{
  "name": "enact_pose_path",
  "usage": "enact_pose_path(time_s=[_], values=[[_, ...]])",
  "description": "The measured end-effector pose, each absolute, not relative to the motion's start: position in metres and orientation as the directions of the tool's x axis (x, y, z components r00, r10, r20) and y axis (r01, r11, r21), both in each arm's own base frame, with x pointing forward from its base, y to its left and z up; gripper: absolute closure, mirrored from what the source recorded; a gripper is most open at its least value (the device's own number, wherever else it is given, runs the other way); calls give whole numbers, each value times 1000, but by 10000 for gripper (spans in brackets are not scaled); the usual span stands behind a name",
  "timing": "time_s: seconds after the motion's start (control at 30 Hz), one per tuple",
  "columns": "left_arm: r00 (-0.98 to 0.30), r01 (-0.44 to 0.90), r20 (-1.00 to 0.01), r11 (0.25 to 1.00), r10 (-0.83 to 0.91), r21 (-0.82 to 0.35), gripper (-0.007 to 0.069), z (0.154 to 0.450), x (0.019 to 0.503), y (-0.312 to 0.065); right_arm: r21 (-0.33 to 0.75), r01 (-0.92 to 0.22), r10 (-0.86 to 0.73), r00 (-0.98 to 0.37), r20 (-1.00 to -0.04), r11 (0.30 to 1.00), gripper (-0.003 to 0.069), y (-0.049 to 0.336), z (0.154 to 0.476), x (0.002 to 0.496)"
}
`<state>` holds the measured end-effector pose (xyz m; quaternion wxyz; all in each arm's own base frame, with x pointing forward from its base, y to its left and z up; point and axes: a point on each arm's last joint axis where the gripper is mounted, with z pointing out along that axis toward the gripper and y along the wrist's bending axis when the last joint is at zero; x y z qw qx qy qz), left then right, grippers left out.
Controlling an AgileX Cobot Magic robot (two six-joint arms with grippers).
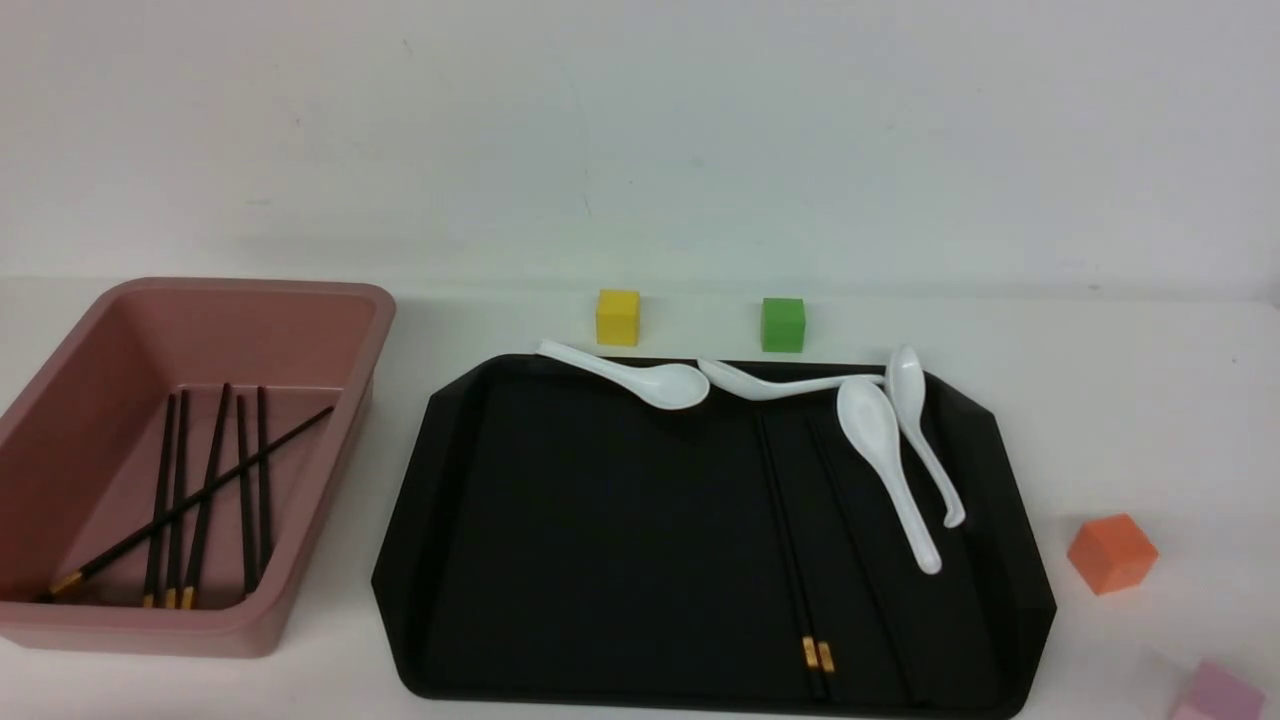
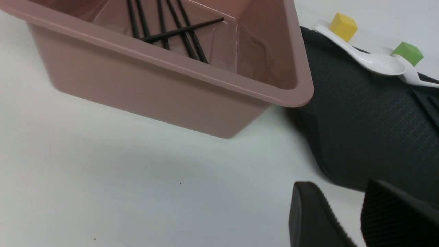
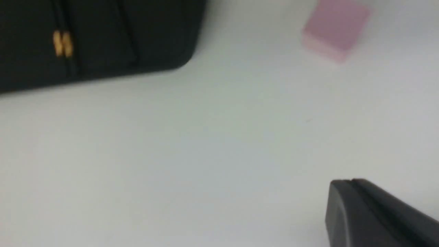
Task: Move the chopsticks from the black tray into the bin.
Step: Use the right arm to grab a pair of chopsticks
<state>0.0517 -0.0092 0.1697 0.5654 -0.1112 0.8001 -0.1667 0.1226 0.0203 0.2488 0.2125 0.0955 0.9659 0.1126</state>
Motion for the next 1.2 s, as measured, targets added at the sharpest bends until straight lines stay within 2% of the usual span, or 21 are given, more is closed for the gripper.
enact_pose_path(time_s=[0.07,0.1,0.27,0.37,0.53,0.77,0.8,0.9,1.07,1.2], values=[[-336,10,-868,920,-367,-393,387,170,52,-9,279,91,193,-912,-363,956,661,25,250,132],[-336,10,-868,920,-367,-393,387,170,52,-9,303,43,144,-937,-319,952,659,30,249,144],[-336,10,-868,920,-367,-393,387,170,52,-9,459,-116,-26,-980,-197,881,657,51,249,184],[-336,10,-868,920,-367,-393,387,170,52,-9,472,-153,-73,-980,-183,868,655,57,249,204],[-336,10,-868,920,-367,-393,387,170,52,-9,397,-229,-178,-970,-163,889,652,85,252,233],[-336,11,-867,919,-367,-393,387,170,52,-9,188,-190,-170,-978,-121,964,612,135,238,278],[-336,11,-867,919,-367,-393,387,170,52,-9,187,-194,-174,-978,-116,963,609,137,236,279],[-336,11,-867,919,-367,-393,387,170,52,-9,141,-188,-168,-976,-139,972,545,163,224,301],[-336,11,-867,919,-367,-393,387,170,52,-9,168,-184,-158,-975,-159,968,411,193,208,328],[-336,11,-867,919,-367,-393,387,170,52,-9,176,-182,-154,-975,-159,967,333,205,195,343]])
